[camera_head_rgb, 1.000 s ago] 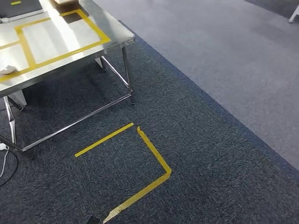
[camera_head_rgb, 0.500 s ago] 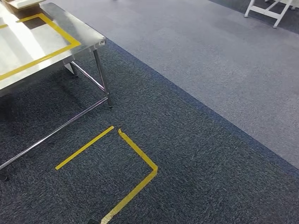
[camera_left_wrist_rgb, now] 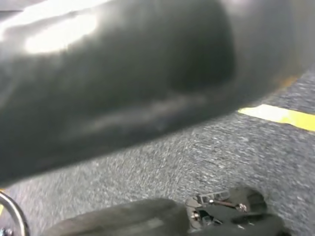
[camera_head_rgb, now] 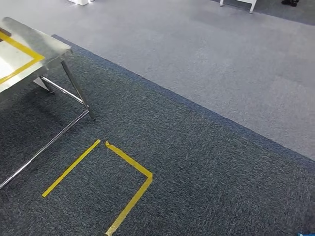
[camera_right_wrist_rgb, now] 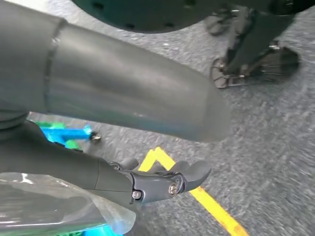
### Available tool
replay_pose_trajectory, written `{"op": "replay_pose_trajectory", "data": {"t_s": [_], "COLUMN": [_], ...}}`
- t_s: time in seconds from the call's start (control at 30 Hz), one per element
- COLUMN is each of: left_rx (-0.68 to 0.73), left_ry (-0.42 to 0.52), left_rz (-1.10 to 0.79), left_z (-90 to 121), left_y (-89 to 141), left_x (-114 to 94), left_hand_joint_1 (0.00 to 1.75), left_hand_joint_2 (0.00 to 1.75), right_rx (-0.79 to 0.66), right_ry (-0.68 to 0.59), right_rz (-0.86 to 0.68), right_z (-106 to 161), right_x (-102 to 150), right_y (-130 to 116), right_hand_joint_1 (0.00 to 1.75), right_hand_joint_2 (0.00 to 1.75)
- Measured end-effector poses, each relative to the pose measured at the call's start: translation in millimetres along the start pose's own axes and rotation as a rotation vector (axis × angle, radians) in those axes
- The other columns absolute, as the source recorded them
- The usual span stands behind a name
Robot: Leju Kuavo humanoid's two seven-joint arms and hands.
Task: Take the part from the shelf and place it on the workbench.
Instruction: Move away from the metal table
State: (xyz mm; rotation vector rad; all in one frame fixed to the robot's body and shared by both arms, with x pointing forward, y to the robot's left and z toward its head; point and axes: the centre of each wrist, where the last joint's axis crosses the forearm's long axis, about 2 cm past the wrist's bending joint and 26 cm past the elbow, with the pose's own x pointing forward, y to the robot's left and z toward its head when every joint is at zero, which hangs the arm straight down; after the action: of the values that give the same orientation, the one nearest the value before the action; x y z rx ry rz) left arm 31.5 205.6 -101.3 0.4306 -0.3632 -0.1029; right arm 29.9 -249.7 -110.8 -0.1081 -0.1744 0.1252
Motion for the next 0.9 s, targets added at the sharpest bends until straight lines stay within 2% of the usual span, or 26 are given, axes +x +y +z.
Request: {"op": "replay_pose_trajectory", "data": {"t_s": [0.27, 0.47, 0.9], "left_rx": [0.017, 0.023, 0.024], "left_ry": [0.065, 0.141, 0.099], "left_rz": [0.085, 0.073, 0.088], "left_z": [-1.7, -4.4, -9.7], "left_y": [4.7, 9.1, 15.0], "left_x": [-6.9, -8.0, -3.5], "left_hand_joint_1": [0.00, 0.00, 0.00], "left_hand_joint_2": [0.00, 0.00, 0.00], "right_rx": [-0.013, -0.016, 0.001], "right_ry": [-0.030, -0.030, -0.039], "right_rz": [0.040, 0.021, 0.017], "right_z": [1.2, 1.4, 2.1], "right_x": [-2.5, 0.9, 10.9], "right_y": [4.1, 6.0, 12.6], "right_hand_joint_1": [0.00, 0.00, 0.00], "right_hand_joint_2": [0.00, 0.00, 0.00]}}
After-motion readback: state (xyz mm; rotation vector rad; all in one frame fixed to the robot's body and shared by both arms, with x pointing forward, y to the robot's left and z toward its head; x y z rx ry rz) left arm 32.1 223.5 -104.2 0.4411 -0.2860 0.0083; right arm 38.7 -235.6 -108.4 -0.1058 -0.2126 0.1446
